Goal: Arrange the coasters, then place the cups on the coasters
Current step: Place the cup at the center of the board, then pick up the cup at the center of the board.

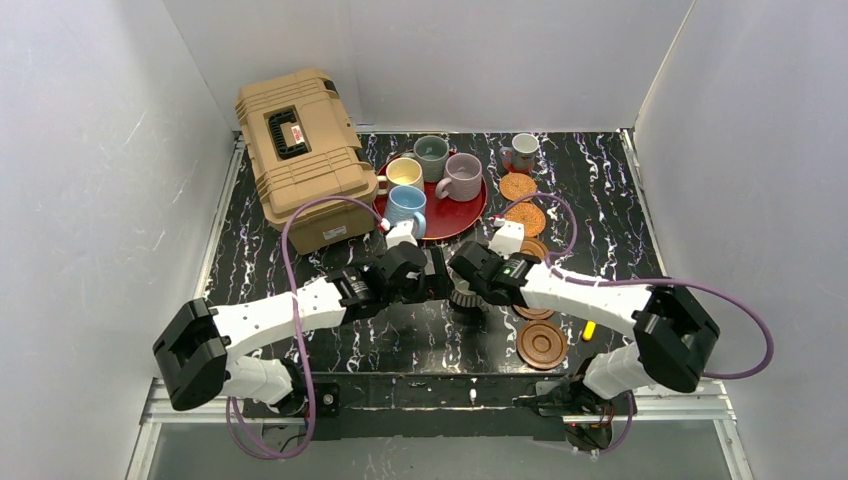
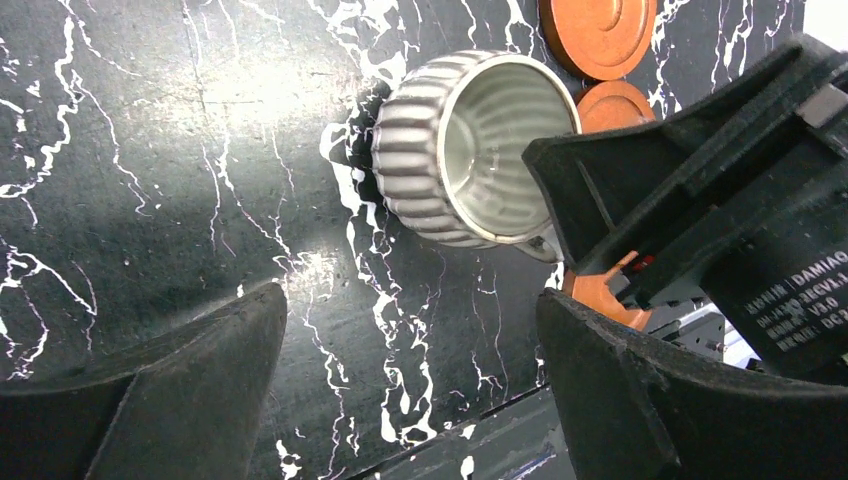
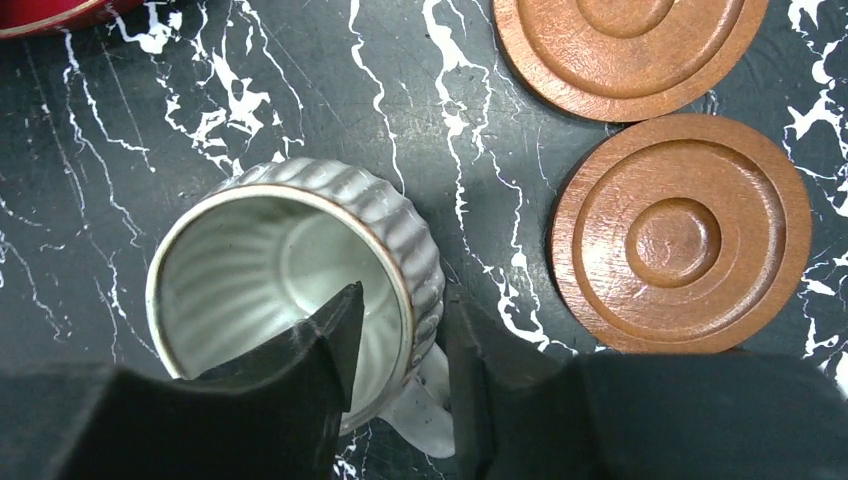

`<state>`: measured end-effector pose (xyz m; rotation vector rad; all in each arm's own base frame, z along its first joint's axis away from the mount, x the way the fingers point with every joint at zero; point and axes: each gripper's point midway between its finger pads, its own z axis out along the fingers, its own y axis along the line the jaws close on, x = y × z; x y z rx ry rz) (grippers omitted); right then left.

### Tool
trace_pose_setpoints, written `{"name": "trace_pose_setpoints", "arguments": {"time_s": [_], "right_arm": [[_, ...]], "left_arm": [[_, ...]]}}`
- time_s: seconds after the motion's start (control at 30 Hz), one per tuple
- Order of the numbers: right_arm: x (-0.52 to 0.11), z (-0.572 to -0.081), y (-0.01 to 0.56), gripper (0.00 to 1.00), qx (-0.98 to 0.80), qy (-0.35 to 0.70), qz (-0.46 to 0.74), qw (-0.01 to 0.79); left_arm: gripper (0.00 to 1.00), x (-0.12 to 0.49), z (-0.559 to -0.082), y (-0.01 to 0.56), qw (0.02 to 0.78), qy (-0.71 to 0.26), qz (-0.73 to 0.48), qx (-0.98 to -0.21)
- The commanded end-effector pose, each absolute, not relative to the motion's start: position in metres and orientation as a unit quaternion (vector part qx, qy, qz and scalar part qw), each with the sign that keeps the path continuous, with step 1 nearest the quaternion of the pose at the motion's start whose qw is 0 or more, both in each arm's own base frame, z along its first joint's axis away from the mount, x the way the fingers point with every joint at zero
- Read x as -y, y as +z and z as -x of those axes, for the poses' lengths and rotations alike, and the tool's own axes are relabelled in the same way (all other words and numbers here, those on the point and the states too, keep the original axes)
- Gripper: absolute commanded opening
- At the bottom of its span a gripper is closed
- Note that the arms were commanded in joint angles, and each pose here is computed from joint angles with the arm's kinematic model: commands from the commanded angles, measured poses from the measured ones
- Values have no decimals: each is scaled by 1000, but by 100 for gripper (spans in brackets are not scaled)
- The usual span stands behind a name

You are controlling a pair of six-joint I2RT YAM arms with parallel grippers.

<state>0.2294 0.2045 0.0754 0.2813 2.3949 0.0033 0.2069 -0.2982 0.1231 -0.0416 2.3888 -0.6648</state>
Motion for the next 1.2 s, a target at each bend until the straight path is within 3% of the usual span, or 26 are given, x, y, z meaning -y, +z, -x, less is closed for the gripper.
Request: {"name": "trace_pose_setpoints", "arguments": {"time_s": [0.0, 0.13, 0.3, 0.57, 1.17], "right_arm": [[-206, -231, 94, 48, -916, 38, -119, 382], [-194, -225, 107, 57, -913, 41, -114, 391], [-175, -219, 114, 56, -909, 77, -116, 392], [-130, -214, 79, 56, -937, 61, -122, 321], [-197, -183, 50, 49, -957, 111, 7, 267]], "left_arm": [[94, 287, -211, 134, 335, -253, 4, -908], [94, 276, -209, 139, 337, -249, -14, -908], [95, 266, -204, 146, 322, -243, -60, -913], [96, 256, -196, 180, 327, -252, -142, -900], [96, 223, -214, 203, 385, -201, -226, -872]]}}
